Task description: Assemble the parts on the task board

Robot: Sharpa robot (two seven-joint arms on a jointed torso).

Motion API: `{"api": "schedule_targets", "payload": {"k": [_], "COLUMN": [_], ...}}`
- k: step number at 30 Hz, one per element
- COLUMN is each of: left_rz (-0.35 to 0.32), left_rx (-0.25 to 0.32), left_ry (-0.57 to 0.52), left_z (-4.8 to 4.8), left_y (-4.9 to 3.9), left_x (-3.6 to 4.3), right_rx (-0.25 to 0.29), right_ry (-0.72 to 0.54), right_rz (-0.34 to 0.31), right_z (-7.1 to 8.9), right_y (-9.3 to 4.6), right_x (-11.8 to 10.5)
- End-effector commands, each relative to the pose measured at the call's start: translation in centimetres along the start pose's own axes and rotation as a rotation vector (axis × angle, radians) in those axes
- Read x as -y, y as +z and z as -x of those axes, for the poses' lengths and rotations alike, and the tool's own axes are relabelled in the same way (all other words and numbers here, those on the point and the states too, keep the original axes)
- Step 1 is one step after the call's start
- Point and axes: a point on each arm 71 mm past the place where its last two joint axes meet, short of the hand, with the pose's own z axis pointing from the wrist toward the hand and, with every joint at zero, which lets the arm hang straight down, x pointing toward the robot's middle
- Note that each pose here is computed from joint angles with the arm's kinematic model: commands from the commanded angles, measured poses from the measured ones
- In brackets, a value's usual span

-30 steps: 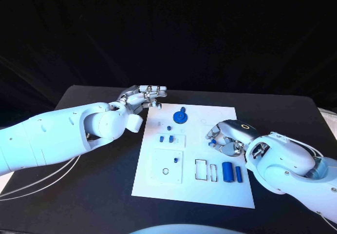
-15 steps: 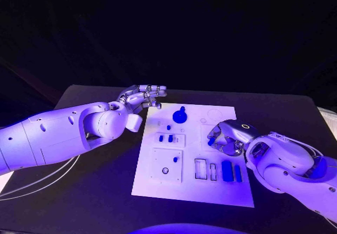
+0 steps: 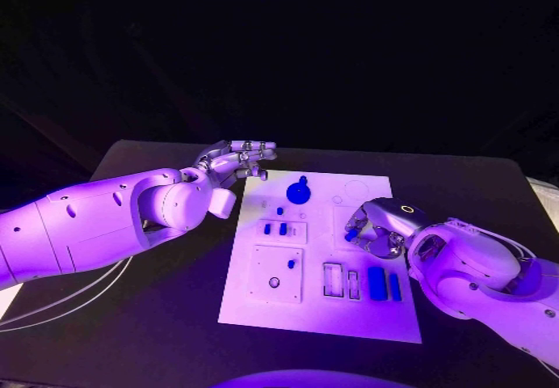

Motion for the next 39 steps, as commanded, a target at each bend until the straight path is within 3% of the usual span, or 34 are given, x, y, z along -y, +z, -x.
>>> {"api": "schedule_targets", "payload": {"k": [1,15,21,30,39], "left_rz": [-0.004,-0.003,-0.003,-0.003,-0.001], "left_rx": [-0.019,-0.016,-0.015,-0.018,-0.024], "left_ry": [-0.010,-0.009,-0.009,-0.010,-0.011], "left_z": [-0.21,-0.06,0.01,-0.07,-0.34], "left_y": [0.01,0.03,0.05,0.11,0.26], "left_x": [0.07,0.07,0.06,0.04,-0.03], "right_rx": [0.013,0.077,0.079,0.054,0.033], "right_ry": [0.005,0.064,0.146,0.245,0.298], "right_rz": [0.007,-0.002,0.014,0.113,0.232], "right_z": [0.0,0.5,1.6,2.4,0.8], "right_y": [0.0,-0.1,-0.8,-1.6,-0.9], "right_x": [-0.2,-0.3,-0.9,-4.5,-8.9]}}
